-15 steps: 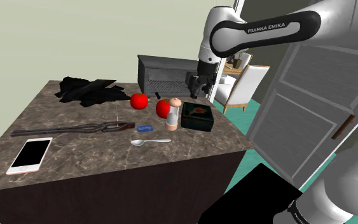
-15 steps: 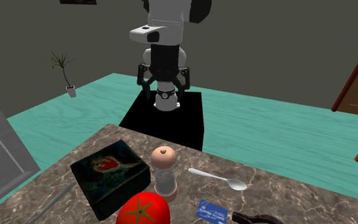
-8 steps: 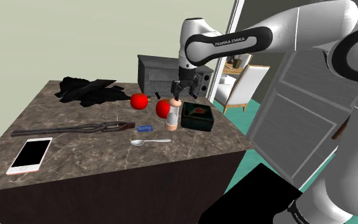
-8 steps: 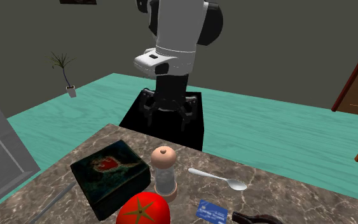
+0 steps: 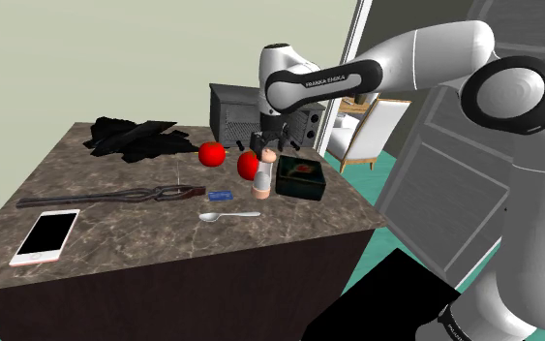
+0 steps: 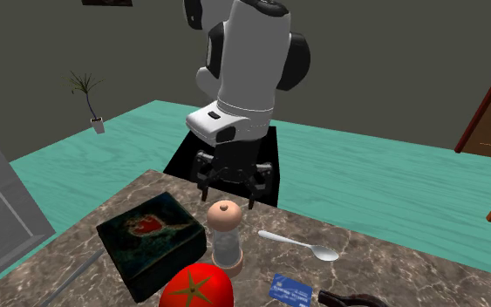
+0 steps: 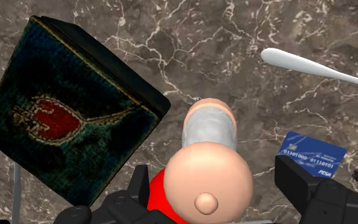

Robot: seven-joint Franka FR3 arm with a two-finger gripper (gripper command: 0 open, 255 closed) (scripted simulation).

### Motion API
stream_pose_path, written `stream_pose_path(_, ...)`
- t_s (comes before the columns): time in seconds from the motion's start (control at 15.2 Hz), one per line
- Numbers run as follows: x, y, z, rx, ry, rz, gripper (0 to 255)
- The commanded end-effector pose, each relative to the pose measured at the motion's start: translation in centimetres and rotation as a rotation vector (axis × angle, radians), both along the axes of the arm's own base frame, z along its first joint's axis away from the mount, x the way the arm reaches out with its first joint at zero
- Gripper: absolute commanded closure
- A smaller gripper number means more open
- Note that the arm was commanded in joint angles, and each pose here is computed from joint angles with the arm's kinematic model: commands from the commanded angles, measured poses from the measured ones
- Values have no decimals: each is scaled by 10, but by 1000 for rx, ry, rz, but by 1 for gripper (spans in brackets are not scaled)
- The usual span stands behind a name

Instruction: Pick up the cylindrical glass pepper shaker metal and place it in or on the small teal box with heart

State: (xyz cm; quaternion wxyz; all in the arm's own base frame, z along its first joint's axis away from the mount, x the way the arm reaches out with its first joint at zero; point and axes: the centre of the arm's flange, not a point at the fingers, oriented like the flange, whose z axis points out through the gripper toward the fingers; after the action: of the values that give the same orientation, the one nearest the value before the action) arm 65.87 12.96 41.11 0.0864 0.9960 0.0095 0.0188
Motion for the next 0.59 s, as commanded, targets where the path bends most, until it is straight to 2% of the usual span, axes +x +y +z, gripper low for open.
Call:
stream_pose_path(0.0,1,-3,-10,0,0,0,0)
stream_pose_path(0.07,1,-4,-18,0,0,0,0)
stream_pose_path(0.53,1,-4,-18,0,0,0,0)
